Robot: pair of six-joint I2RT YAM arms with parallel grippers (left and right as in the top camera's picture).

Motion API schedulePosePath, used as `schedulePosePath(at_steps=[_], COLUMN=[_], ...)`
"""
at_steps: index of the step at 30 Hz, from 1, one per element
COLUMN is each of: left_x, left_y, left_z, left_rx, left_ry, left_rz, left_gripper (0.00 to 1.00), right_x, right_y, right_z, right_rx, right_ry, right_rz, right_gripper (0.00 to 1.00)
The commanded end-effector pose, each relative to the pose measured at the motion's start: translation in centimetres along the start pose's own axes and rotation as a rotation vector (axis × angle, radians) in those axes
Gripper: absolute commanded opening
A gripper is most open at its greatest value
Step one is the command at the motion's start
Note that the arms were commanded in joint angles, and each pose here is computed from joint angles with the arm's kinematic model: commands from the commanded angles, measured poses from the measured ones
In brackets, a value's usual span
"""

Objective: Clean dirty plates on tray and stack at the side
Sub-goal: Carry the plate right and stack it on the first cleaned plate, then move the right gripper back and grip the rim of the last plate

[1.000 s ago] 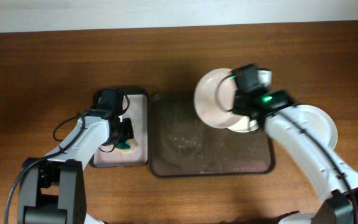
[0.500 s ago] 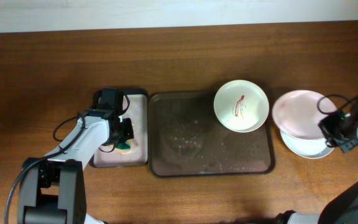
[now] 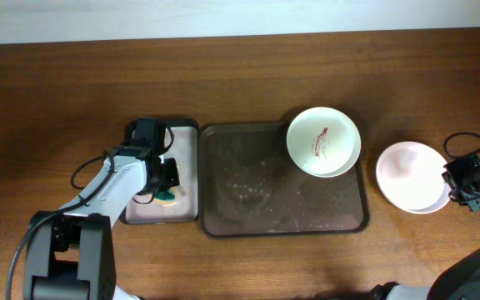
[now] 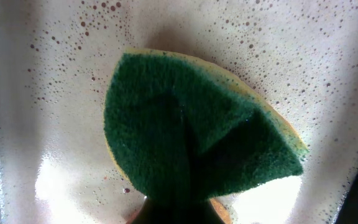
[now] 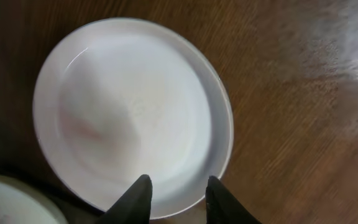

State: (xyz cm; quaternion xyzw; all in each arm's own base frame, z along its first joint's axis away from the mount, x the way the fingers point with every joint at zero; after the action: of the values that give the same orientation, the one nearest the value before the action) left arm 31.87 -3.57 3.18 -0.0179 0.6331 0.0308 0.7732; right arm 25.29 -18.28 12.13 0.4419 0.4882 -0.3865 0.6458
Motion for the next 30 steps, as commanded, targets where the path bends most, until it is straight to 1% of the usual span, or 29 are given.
schedulePosePath(at_steps=[1, 3, 7, 10, 14, 17, 21, 22, 25, 28, 30], left_x=[-0.3, -0.3, -0.3, -0.3, -0.3, -0.3, -0.3, -0.3, -0.3, -0.3, -0.3], left_y=[-0.1, -0.1, 0.0, 0.0, 0.0, 0.0, 0.0, 0.0, 0.0, 0.0, 0.0], left_z=[0.0, 0.0, -0.1, -0.2, -0.2, -0.2, -0.2, -0.2, -0.2, -0.2, -0.2], left_rx=[0.017, 0.017, 0.017, 0.017, 0.017, 0.017, 0.017, 0.017, 0.017, 0.017, 0.017], left_ry=[-0.009, -0.009, -0.003, -0.001, -0.002, -0.002, 0.0, 0.001, 0.001, 0.0, -0.001], left_rz=[-0.009, -0.01, -0.008, -0.008, -0.008, -0.008, -0.007, -0.007, -0.007, -0.007, -0.008], left_gripper=[0.0, 0.0, 0.0, 0.0, 0.0, 0.0, 0.0, 0.0, 0.0, 0.0, 0.0], right_x=[-0.1, -0.1, 0.3, 1.4, 4.0, 6.3, 8.8, 9.5, 10.4, 9.7, 9.3], right_y=[3.3, 5.0, 9.0, 10.7, 10.9, 11.0, 11.0, 11.0, 10.9, 11.3, 11.0], right_z=[-2.0, -3.1, -6.5, -9.7, -12.5, -14.2, -15.5, -15.7, -16.9, -19.6, -21.4], right_rx=[-0.157, -0.272, -0.57, -0.689, -0.762, -0.772, -0.777, -0.775, -0.779, -0.797, -0.828], right_ry=[0.078, 0.085, 0.083, 0.13, 0.193, 0.24, 0.286, 0.3, 0.354, 0.448, 0.496], right_rz=[0.16, 0.2, 0.248, 0.251, 0.166, 0.101, 0.064, 0.059, 0.058, 0.112, 0.103], right_gripper=[0.31, 0.33, 0.36, 0.38, 0.38, 0.38, 0.37, 0.34, 0.11, 0.1, 0.08])
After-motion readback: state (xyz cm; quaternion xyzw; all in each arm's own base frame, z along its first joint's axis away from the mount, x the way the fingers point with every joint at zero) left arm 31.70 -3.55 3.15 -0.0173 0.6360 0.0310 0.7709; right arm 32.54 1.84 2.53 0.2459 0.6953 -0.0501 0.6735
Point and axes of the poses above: each gripper's point midway between its finger pads, its own x axis out along the fingers, its own y axis along the line the jaws close on, z = x × y, the point moved 2 cm from there along -x, back along the fingers, and after that the axes turned 6 degrees about x, right-handed, at the moved point
